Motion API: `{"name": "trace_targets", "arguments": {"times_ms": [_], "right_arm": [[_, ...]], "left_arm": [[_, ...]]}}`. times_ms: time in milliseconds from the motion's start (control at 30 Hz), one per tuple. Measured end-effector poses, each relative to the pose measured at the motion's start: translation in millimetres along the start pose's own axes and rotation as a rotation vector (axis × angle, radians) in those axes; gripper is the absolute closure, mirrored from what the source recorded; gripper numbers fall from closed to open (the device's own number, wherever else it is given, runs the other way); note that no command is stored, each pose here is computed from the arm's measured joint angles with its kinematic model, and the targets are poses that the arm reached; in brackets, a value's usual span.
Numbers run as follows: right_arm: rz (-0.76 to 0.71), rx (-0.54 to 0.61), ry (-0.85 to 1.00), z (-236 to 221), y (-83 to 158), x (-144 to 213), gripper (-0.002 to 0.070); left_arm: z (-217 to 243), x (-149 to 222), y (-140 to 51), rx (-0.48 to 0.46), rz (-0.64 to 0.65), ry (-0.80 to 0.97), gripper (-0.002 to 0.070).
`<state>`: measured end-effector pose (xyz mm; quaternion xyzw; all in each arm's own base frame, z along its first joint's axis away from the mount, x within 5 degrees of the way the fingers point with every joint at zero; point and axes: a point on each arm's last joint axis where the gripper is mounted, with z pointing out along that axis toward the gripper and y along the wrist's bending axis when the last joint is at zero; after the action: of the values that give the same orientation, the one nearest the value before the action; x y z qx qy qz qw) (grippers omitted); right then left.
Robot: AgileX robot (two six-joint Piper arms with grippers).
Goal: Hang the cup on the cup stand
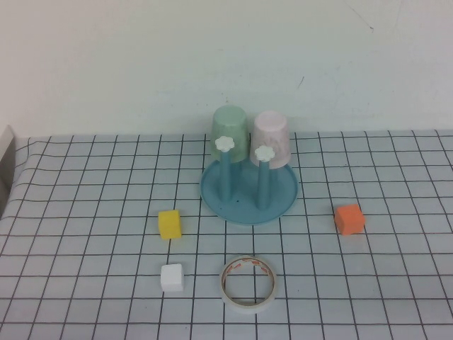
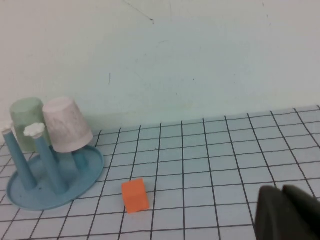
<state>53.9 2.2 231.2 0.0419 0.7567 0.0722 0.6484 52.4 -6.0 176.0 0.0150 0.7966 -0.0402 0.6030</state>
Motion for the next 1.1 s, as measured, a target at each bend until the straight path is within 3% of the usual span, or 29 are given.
{"name": "trace_targets", "arguments": {"times_ms": [200, 400, 567, 733, 967, 1100], "right_arm": [[-0.007, -0.004, -0.004, 1, 0, 3, 0.0678], [-0.150, -0.027, -0.092, 7, 0, 9, 0.0678], [-0.179, -0.018, -0.146, 12, -3, 25, 0.0678], [-0.170, 0.042, -0.057, 11, -8, 38, 0.0678], [-0.107, 0.046, 0.148, 8, -9, 59, 0.0678], [-0.083, 0.051, 0.167, 7, -9, 59, 0.0678]], "left_arm": [[0, 0, 0.0, 0.000, 0.000, 0.000, 0.0676], [0, 0, 0.0, 0.000, 0.000, 0.000, 0.0676], [0, 0, 0.0, 0.000, 0.000, 0.000, 0.0676], [0, 0, 0.0, 0.000, 0.000, 0.000, 0.0676], [0, 0, -0.1, 0.001, -0.002, 0.000, 0.0676], [0, 0, -0.1, 0.001, -0.002, 0.000, 0.0676]]}}
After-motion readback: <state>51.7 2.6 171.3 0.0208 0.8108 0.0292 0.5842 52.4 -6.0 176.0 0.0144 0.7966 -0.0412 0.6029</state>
